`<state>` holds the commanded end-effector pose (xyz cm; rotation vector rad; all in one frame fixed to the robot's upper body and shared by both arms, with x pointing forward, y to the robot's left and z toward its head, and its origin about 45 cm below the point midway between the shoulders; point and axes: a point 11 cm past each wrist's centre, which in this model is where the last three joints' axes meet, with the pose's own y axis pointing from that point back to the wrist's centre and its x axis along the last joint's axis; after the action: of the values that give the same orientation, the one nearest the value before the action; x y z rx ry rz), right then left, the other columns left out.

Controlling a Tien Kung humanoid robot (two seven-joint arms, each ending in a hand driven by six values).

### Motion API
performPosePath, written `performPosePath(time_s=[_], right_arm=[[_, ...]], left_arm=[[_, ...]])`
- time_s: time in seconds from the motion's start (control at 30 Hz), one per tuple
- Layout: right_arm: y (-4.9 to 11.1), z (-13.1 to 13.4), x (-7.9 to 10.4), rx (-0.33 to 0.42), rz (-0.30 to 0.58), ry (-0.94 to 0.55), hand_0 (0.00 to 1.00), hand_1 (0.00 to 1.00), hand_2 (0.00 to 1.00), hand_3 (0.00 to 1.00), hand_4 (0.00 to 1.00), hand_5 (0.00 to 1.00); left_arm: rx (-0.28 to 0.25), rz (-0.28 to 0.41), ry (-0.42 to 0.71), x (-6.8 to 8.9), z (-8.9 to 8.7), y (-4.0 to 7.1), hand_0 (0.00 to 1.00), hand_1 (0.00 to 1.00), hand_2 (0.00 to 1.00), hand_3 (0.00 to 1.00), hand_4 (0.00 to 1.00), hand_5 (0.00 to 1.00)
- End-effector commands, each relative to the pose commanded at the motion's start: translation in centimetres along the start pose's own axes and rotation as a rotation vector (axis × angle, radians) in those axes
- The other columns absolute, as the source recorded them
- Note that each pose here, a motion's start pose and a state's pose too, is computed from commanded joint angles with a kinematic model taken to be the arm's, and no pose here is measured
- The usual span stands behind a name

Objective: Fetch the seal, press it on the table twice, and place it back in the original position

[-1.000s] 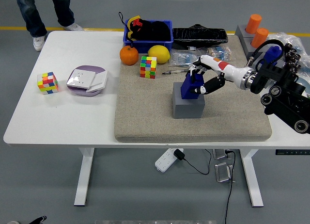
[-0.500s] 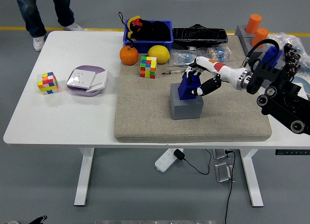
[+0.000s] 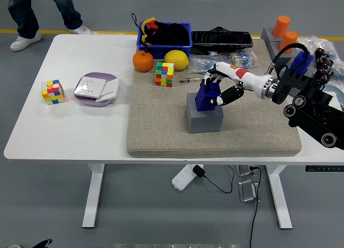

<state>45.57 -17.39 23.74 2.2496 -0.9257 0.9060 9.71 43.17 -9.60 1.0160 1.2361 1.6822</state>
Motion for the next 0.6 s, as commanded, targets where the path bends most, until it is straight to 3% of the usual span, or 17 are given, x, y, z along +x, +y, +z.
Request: performPosePath(time_s=[0.1, 0.13, 0.6], right_arm=[[-0.01, 0.02, 0.07, -0.002, 0.001, 0.003, 0.556, 0.636, 0.65, 0.734, 0.894, 0.002], [-0.01, 0.04, 0.09, -0.002, 0.002, 0.004, 0.601, 0.684, 0.695, 0.753, 0.911, 0.002], [0.0, 0.14, 0.05, -0.005, -0.002, 0.005, 0.626, 0.708, 0.714, 0.76, 0.943, 0.002]], left_arm=[[-0.001, 0.0, 0.0, -0.01, 0.04, 0.0, 0.814, 0.806, 0.776, 0.816, 0.704, 0.422], [-0.001, 0.0, 0.0, -0.01, 0.04, 0.0, 0.814, 0.806, 0.777, 0.816, 0.704, 0.422], [0.0, 0.0, 0.0, 0.02, -0.02, 0.0, 0.815, 0.806, 0.776, 0.816, 0.704, 0.421]])
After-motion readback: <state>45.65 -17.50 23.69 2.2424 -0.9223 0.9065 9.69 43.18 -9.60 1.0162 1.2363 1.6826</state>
